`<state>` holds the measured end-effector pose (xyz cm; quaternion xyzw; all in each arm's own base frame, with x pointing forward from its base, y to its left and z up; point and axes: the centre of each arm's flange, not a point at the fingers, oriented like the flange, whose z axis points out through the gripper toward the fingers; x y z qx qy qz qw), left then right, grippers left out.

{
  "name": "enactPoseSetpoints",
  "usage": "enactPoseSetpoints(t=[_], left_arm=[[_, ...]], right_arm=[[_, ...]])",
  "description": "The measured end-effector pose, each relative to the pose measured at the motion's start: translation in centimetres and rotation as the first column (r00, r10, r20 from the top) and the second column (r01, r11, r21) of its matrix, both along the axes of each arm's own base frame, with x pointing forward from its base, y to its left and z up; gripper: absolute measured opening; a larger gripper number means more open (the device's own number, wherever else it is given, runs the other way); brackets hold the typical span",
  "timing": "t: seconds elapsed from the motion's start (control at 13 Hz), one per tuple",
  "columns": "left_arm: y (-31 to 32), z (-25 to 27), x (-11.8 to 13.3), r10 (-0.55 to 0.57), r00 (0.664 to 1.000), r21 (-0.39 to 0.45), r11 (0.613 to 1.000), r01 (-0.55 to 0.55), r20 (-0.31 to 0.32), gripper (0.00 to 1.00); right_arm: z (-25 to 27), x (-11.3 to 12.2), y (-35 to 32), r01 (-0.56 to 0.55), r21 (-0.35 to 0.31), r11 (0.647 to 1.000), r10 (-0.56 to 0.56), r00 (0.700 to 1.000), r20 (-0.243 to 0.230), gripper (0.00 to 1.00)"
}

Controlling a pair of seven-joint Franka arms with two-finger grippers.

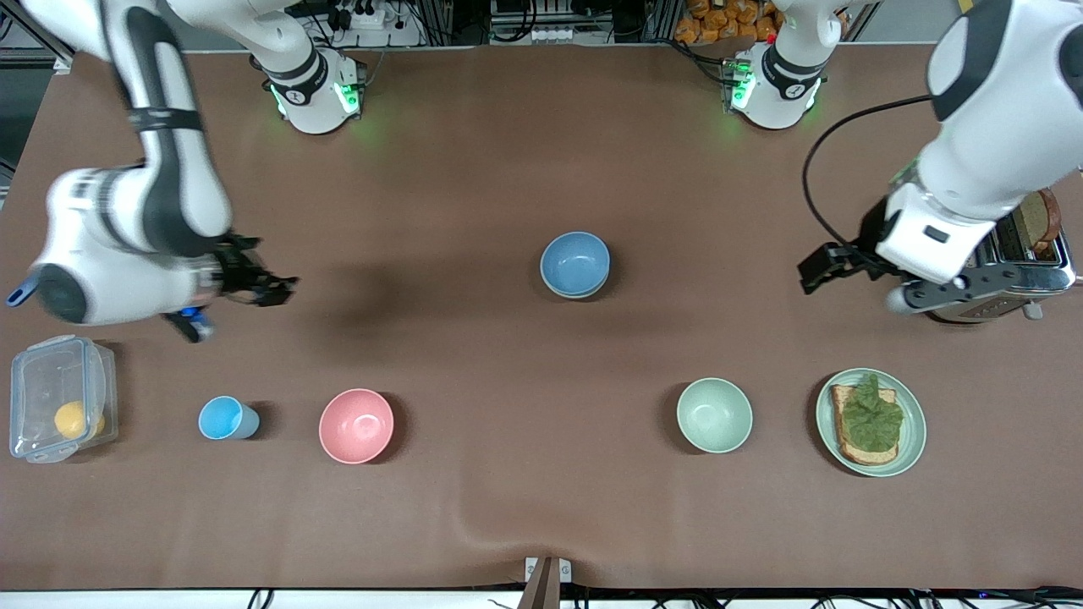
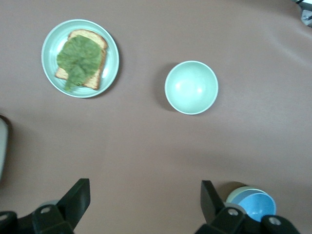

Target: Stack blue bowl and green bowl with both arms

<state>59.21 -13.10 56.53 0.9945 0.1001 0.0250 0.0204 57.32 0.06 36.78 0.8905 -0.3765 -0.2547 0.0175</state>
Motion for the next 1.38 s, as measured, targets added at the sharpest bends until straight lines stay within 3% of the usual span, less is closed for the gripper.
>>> enactPoseSetpoints(t=[0.31,0.54,0.77,1.0,1.15,1.38], left_arm=[[2.5,1.8,-0.6,-0.063,0.998,0.034,0.997,0.064,-0.008,1.0],[3.2,3.4,-1.2,-0.084,0.996,0.042,0.996,0.084,-0.008,1.0],[5.0,4.1,-1.4,-0.099,0.995,0.047,0.994,0.1,-0.01,1.0],[5.8,4.7,-1.8,-0.101,0.995,0.048,0.994,0.101,-0.011,1.0],[5.5,4.8,-2.1,-0.106,0.994,0.048,0.993,0.107,-0.018,1.0],[5.4,4.8,-2.2,-0.107,0.994,0.049,0.993,0.108,-0.029,1.0]], right_arm=[[3.9,0.1,-7.4,-0.183,0.031,0.983,0.179,0.978,0.104,1.0],[9.9,-0.2,-6.3,-0.257,0.023,0.966,0.246,0.944,0.218,1.0],[17.6,-2.0,-2.1,-0.338,-0.02,0.941,0.324,0.881,0.346,1.0],[24.1,-4.3,0.9,-0.412,-0.082,0.907,0.402,0.795,0.455,1.0],[27.0,-4.8,1.7,-0.449,-0.111,0.887,0.441,0.747,0.497,1.0],[29.3,-5.0,3.5,-0.487,-0.129,0.864,0.476,0.706,0.524,1.0]])
